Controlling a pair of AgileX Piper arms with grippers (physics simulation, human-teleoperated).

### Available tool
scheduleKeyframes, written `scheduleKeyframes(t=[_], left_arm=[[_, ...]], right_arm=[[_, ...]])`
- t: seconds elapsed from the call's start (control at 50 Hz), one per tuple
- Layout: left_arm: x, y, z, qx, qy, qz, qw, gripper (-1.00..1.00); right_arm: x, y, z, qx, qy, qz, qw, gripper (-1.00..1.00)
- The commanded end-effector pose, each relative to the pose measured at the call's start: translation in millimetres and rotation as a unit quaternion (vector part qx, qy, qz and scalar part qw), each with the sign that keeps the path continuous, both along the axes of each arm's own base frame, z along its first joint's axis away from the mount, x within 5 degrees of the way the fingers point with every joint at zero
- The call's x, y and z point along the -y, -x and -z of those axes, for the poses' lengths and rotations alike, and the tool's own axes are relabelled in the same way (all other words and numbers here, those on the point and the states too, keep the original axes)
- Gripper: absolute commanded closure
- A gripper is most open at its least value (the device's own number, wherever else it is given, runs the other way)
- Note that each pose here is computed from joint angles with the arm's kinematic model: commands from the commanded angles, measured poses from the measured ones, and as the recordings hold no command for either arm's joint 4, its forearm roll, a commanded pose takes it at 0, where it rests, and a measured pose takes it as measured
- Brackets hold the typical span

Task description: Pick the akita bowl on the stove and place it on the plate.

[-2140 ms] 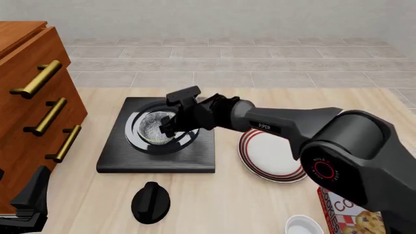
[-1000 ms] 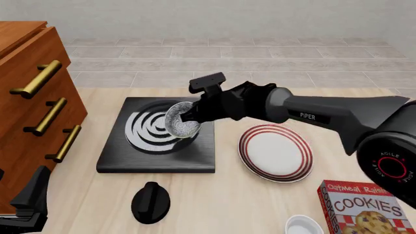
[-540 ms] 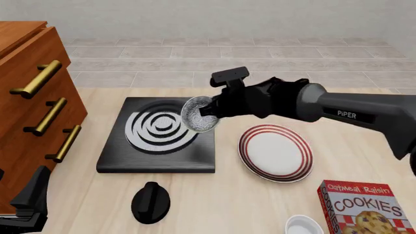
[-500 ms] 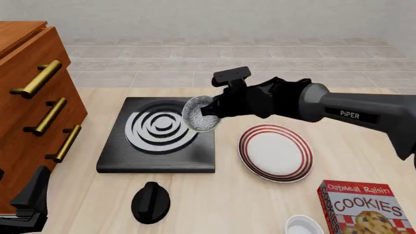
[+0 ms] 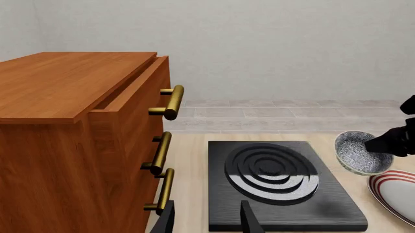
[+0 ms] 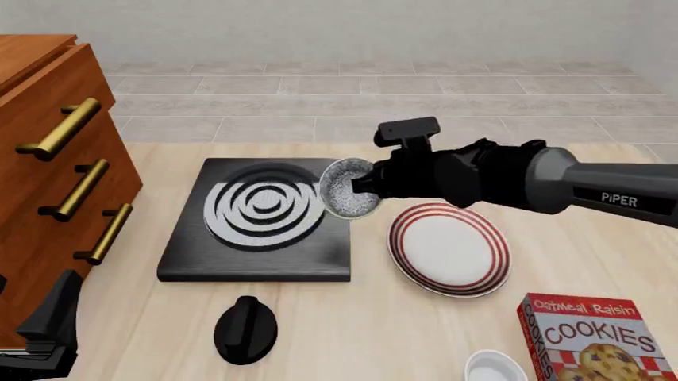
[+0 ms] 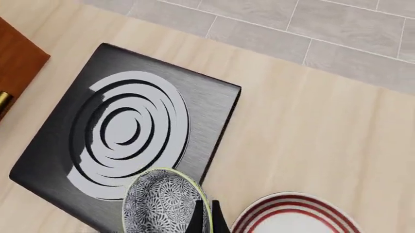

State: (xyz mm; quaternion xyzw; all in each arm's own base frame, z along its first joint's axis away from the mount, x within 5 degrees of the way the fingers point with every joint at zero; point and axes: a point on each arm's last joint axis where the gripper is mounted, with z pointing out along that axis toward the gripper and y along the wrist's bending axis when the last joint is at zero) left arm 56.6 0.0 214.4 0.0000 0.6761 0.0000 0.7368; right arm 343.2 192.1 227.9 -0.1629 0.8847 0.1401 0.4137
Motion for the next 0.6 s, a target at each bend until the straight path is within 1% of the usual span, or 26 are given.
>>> scheduleKeyframes(t=[0.02,0.44,0.6], left_arm=[[0.0,0.0,0.0,0.0,0.0,0.0,1.0,-1.0],[0.0,0.0,0.0,0.0,0.0,0.0,1.0,-1.0],[0.0,0.0,0.0,0.0,0.0,0.0,1.0,-1.0]], right_arm=[[15.6,5.9,0.2,0.002,-0.014,0.022,0.9997,1.0],[38.2,17.7,8.5,0.002,-0.022,0.048,0.9986,1.0],[47.7,20.7,7.9,0.004,-0.023,0.058,0.998,1.0]])
